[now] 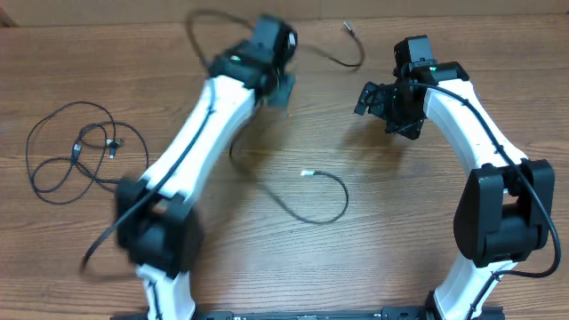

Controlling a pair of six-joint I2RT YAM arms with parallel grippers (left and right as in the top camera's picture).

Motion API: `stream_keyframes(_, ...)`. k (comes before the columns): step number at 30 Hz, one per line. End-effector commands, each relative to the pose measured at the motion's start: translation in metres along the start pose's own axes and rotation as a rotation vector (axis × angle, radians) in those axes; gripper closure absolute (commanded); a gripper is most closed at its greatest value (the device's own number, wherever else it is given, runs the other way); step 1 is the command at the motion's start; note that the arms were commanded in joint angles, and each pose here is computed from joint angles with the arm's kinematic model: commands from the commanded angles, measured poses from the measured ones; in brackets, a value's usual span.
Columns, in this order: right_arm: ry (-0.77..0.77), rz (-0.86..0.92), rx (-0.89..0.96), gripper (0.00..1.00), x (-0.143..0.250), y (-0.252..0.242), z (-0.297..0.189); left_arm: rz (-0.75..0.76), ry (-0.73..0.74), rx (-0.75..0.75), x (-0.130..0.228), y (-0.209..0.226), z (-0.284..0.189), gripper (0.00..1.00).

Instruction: Untangle cables

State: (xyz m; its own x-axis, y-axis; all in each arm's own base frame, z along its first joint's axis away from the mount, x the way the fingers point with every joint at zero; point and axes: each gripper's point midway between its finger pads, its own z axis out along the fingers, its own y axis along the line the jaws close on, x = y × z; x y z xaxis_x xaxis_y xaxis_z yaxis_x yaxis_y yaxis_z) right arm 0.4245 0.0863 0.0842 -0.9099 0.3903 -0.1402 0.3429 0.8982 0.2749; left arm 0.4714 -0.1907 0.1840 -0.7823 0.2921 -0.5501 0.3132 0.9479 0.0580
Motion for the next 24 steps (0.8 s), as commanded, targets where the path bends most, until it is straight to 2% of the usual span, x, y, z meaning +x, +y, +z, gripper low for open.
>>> stream_keyframes(1, -0.005, -0.003, 0.000, 0.00, 0.000, 0.001, -0.001, -0.023, -0.415, -0.039, -0.081, 0.016, -0.146, 0.96)
stream_keyframes(5, -0.005, -0.003, -0.001, 0.00, 0.000, 0.001, -0.001, -0.065, -0.737, -0.022, -0.112, 0.027, -0.262, 0.96)
stream_keyframes(8, -0.005, -0.003, -0.001, 0.00, 0.000, 0.001, -0.001, -0.076, -0.826, -0.017, -0.108, 0.032, -0.308, 0.96)
stream_keyframes(10, -0.005, -0.003, 0.000, 0.00, 0.000, 0.001, -0.001, -0.074, -0.803, -0.021, -0.097, 0.034, -0.313, 0.96)
stream_keyframes(12, -0.005, -0.003, 0.000, 0.00, 0.000, 0.001, -0.001, -0.064, -0.737, -0.023, -0.086, 0.033, -0.300, 0.96)
stream_keyframes(14, -0.005, -0.003, 0.000, 0.00, 0.000, 0.001, -0.001, -0.045, -0.611, -0.023, -0.069, 0.029, -0.272, 0.96)
stream_keyframes(21, -0.005, -0.003, 0.000, 0.00, 0.000, 0.001, -0.001, -0.165, 0.012, -0.037, 0.031, 0.019, -0.148, 0.96)
stream_keyframes(24, -0.005, -0.003, 0.000, 0.00, 0.000, 0.001, -0.001, -0.155, 0.276, 0.002, 0.074, 0.003, -0.102, 0.96)
